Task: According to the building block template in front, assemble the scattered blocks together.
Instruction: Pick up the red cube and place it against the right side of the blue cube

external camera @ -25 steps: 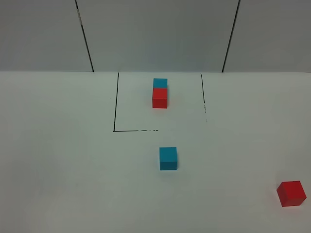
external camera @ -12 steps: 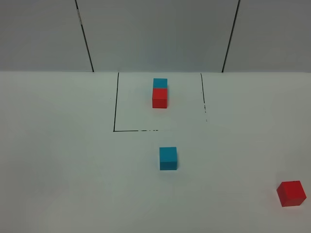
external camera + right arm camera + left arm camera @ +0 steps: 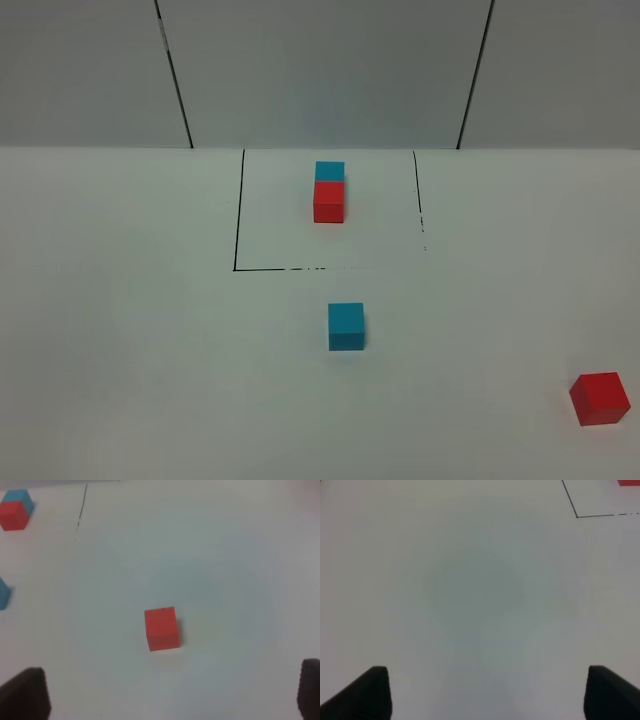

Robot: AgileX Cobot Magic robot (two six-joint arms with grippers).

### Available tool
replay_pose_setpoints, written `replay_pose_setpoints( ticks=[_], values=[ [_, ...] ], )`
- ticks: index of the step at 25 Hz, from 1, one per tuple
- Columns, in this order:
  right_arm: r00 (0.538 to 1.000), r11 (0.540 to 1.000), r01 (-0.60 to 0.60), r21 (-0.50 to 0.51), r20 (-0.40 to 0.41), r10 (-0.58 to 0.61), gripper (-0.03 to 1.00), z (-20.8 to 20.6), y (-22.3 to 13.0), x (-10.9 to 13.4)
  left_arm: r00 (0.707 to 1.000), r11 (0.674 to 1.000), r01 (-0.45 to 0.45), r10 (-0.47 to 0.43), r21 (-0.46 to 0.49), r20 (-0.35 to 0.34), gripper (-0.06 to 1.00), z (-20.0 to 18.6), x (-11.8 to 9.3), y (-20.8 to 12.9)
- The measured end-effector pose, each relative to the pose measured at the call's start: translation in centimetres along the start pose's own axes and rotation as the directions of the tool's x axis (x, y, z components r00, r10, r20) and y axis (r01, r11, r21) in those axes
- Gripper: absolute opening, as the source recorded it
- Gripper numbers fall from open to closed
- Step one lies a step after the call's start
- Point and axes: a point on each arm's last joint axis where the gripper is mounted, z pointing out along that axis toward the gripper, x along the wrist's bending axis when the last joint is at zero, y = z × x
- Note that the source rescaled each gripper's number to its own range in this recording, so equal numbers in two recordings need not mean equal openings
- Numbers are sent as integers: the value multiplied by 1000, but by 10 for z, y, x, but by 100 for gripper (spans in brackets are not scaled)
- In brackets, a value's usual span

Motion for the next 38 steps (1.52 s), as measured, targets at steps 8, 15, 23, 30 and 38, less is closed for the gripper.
replay_pose_setpoints(
  ticks=[8, 15, 23, 30, 38],
  values=[
    [1000, 1000, 0, 0, 0, 0, 100, 0, 0, 0, 1000, 1000, 0, 0, 0, 0, 65, 0, 0, 0],
    [1000, 1000, 0, 0, 0, 0, 100, 0, 0, 0, 1000, 1000, 0, 0, 0, 0, 65, 0, 0, 0],
    [999, 1000, -21, 7, -38, 22, 100, -2, 0, 4, 1000, 1000, 0, 0, 0, 0, 65, 0, 0, 0],
    [999, 966, -22, 257, -24, 29, 100, 19, 46, 10, 1000, 1000, 0, 0, -1, 0, 65, 0, 0, 0],
    [997, 768, 74, 636, -57, -49, 100, 140, 89, 19, 1000, 1000, 0, 0, -1, 0, 65, 0, 0, 0]
  ],
)
